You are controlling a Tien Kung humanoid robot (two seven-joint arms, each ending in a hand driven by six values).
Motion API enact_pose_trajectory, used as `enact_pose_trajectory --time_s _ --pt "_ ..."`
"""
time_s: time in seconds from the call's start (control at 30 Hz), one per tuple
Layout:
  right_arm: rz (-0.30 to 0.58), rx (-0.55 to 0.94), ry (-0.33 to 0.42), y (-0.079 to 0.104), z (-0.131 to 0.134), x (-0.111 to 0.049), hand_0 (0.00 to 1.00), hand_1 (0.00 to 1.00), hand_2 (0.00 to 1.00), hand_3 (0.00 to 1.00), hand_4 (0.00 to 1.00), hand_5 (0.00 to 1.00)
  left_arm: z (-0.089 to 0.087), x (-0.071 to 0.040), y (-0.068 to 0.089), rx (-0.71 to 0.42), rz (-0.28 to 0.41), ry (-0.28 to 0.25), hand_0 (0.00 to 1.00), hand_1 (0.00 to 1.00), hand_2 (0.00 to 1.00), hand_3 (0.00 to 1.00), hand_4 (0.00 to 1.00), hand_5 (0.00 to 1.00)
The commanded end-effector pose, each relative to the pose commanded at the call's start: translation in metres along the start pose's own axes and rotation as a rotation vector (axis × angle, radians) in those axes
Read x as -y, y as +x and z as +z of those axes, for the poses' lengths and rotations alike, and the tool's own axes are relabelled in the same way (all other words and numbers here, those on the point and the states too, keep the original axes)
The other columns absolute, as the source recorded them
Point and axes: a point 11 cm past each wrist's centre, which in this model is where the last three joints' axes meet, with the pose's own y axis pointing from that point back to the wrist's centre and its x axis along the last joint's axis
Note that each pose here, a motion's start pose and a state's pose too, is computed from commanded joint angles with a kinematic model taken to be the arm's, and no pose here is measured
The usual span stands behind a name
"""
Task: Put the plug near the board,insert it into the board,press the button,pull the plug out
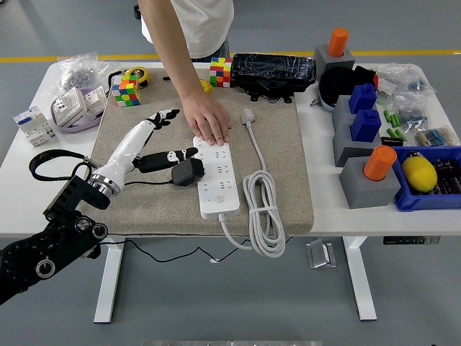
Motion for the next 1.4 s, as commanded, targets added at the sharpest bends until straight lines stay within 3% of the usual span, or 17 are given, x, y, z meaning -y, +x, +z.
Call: enact_pose_trajectory --time_s 0.2,0.37,0.6,1.03,1.4 --pt "0.003 0.003 0.002 0.001 0.0 0.0 0.608 0.665 0.64 0.567 0.982 0.589 -0.008 -0.025 -0.016 0.079 -0.092 0.053 0.776 0.805 0.805 0.771 0.914 0.684" --pt "0.003 0.002 0.003 0.001 -0.001 0.0 0.608 0.665 0.64 0.567 0.983 0.589 -0.008 -0.032 -0.025 0.077 -0.111 0.051 0.79 0.812 0.809 0.774 0.905 0.696" --pt "0.002 -0.002 0.004 0.001 -0.002 0.0 0.608 0.665 0.64 0.566 0.983 0.589 -0.006 -0.03 -0.031 0.073 -0.125 0.047 0.797 0.816 0.811 0.774 0.887 0.71" --pt "0.0 -0.002 0.006 0.001 -0.003 0.0 0.607 0.665 0.639 0.566 0.984 0.589 0.005 -0.016 -0.041 0.071 -0.162 0.03 0.797 0.822 0.809 0.773 0.859 0.682" --pt "-0.002 -0.001 0.007 0.0 -0.003 0.0 0.607 0.665 0.639 0.566 0.983 0.588 0.028 -0.007 -0.052 0.054 -0.194 -0.022 0.795 0.815 0.801 0.761 0.852 0.672"
